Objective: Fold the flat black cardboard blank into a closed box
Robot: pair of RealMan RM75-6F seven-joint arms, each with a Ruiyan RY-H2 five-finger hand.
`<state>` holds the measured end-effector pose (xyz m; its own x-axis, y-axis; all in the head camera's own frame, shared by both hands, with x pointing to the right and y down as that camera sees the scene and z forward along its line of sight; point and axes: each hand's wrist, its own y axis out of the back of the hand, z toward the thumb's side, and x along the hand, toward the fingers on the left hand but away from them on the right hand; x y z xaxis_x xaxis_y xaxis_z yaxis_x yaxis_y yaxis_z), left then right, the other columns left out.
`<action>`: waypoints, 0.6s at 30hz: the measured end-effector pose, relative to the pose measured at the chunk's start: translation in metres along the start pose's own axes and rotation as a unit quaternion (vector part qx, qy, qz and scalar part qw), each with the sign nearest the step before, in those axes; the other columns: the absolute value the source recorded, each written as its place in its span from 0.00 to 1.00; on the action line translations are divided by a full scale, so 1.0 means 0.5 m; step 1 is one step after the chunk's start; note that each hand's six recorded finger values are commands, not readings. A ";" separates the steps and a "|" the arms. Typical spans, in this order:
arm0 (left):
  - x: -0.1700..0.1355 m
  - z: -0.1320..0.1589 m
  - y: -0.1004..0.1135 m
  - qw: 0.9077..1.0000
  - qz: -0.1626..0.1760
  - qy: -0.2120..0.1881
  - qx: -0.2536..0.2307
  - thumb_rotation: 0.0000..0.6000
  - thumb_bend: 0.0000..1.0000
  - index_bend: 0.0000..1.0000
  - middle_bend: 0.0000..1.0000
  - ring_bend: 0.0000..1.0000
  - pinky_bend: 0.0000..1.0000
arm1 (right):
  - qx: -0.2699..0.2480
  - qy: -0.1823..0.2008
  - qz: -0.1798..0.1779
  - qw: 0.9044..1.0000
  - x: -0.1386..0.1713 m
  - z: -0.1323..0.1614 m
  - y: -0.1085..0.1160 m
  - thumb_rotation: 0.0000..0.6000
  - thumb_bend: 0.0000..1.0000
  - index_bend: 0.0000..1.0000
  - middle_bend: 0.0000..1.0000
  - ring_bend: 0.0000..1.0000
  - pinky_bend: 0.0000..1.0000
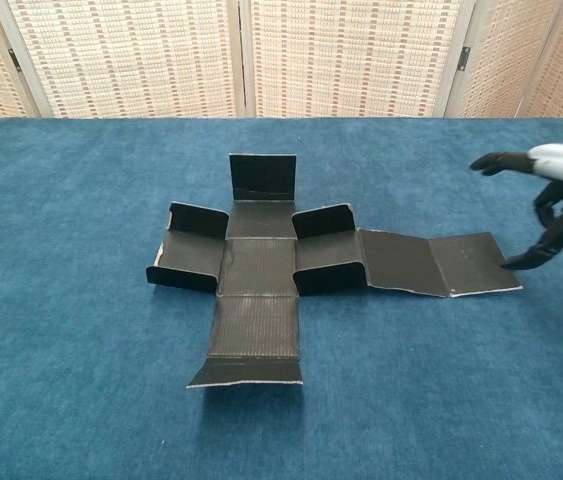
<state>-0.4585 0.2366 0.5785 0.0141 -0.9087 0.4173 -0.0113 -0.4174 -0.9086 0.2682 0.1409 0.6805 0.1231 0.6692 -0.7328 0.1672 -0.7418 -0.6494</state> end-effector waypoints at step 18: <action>-0.005 -0.010 -0.017 1.000 -0.013 0.005 -0.002 1.00 0.22 0.00 0.00 0.00 0.05 | 0.019 -0.006 0.090 0.996 -0.106 0.116 -0.069 1.00 0.09 0.00 0.00 0.71 0.97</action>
<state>-0.4634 0.2425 0.5851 0.0034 -0.8977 0.4406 -0.0144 -0.4406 -0.8976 0.1994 0.1287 0.7300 0.1370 0.5247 -0.8402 0.1060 -0.8511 -0.5142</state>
